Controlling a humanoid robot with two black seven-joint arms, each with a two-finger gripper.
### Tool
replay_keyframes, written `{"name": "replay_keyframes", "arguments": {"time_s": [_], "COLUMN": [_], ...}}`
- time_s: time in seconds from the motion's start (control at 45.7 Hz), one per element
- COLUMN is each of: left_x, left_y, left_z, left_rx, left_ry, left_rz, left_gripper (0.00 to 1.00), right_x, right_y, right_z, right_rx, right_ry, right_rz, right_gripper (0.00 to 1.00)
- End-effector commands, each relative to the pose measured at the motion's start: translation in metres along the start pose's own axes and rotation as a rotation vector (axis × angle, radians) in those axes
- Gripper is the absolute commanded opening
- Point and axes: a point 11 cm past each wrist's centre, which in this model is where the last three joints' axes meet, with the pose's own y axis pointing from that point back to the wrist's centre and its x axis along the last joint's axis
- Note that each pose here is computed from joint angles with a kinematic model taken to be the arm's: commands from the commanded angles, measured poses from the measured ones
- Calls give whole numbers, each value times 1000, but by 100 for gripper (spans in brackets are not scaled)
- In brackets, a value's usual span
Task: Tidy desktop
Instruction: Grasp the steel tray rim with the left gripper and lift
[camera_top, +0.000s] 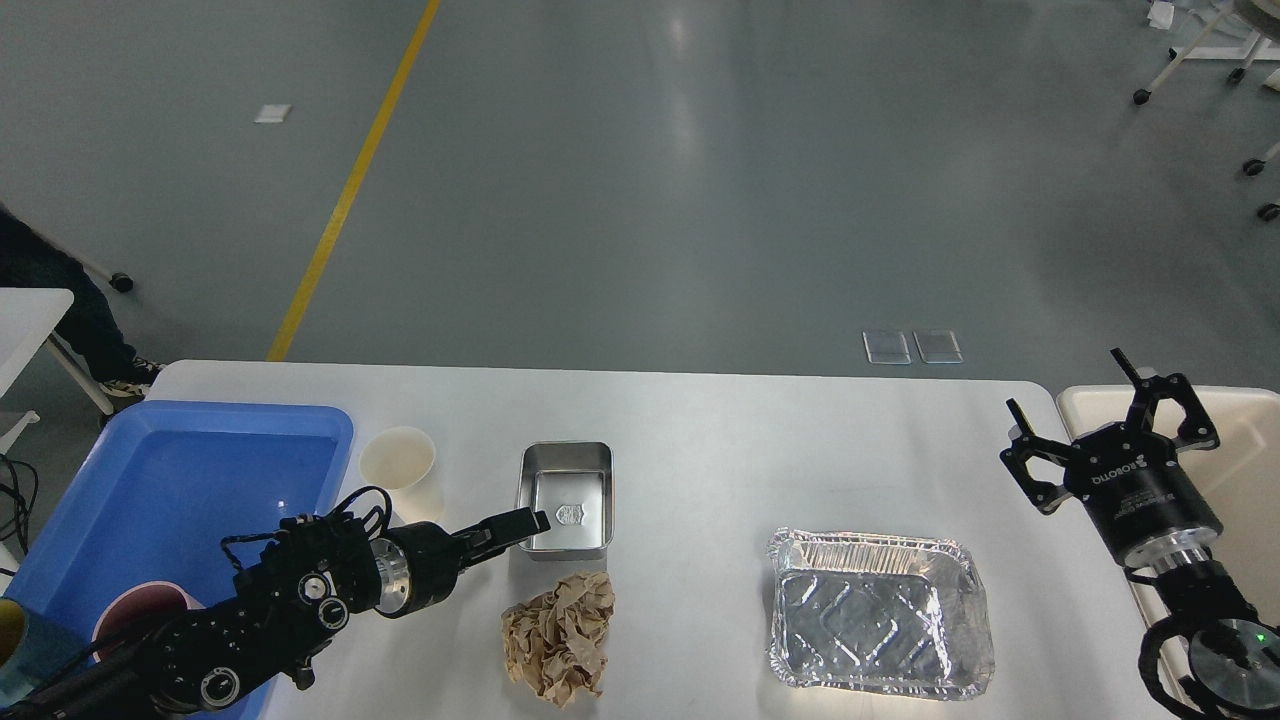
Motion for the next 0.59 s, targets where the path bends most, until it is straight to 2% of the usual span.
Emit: {"name": "replay_keyframes", "arguments": {"time_s": [0.0, 0.219, 0.416, 0.504, 0.569], "left_x": [-3, 3, 6, 9, 12], "left_y": [-5, -5, -4, -4, -5], "left_z": [-1, -8, -9, -14, -18], "left_rx": [6, 27, 26, 42, 60], "left_ry": [8, 8, 3, 5, 1], "left_rz": [-2, 11, 18, 23, 27], "left_gripper": [76, 57, 25, 16, 15], "right_x": [0, 1, 1, 1, 1], "right_y": [0, 0, 0, 0, 0], "right_z": [1, 1, 1, 1, 1], "right_rx": [0, 1, 1, 1, 1], "right_ry": [-2, -3, -3, -4, -4], "right_rz": [0, 3, 3, 1, 1], "right_gripper": [100, 100, 100, 100, 100]}}
